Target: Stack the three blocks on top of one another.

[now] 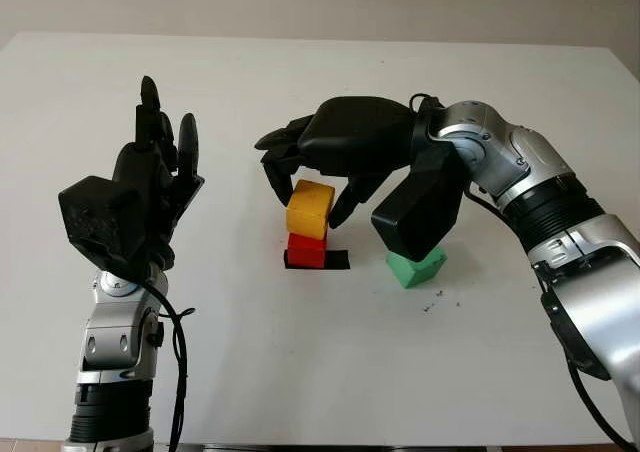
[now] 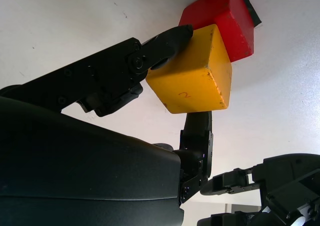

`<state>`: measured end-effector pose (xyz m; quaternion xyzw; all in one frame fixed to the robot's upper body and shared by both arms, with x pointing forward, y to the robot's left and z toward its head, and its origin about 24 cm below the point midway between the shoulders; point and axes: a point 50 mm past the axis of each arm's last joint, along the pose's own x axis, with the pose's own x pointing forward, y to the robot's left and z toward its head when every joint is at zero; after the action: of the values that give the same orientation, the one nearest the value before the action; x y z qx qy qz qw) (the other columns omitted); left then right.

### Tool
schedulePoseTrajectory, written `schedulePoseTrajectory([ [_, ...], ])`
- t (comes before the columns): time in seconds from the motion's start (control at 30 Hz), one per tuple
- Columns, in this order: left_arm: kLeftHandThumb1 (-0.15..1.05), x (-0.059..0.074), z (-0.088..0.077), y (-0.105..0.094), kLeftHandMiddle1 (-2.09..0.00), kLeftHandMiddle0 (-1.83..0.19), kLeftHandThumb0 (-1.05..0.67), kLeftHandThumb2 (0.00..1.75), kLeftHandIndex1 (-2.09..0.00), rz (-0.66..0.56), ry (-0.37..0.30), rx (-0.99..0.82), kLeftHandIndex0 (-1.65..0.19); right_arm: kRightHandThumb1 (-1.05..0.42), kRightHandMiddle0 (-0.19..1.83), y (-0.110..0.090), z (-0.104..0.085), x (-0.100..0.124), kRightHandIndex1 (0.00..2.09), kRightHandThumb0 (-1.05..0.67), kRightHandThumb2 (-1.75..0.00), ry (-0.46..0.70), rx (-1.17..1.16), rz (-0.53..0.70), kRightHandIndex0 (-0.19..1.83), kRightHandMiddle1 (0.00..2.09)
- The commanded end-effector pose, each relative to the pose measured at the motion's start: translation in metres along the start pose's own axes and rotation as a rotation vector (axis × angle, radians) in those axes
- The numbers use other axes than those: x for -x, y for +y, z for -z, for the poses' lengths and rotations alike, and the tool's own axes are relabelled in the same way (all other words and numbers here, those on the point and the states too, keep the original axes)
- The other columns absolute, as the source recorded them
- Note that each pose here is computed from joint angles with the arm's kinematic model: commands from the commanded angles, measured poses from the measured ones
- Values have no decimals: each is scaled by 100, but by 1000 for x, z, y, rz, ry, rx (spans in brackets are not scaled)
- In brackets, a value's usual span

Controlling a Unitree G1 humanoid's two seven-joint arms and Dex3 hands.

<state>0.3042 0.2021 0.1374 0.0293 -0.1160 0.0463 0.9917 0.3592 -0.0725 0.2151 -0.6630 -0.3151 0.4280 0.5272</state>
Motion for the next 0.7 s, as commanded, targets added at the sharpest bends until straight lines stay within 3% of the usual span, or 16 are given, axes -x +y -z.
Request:
schedulePoseTrajectory([
  [0.0, 105, 1, -4, -1, 0, 19, -76, 62, 0, 2, -19, -5, 19, -94, 37, 4, -1, -1, 6, -41, -5, -9, -23, 1, 26, 148],
  [0.67, 105, 2, -3, 0, 0, 19, -77, 61, 0, -1, -14, -4, 19, -91, 34, 9, -2, -2, 5, -44, -5, -33, -33, -35, 25, 146],
])
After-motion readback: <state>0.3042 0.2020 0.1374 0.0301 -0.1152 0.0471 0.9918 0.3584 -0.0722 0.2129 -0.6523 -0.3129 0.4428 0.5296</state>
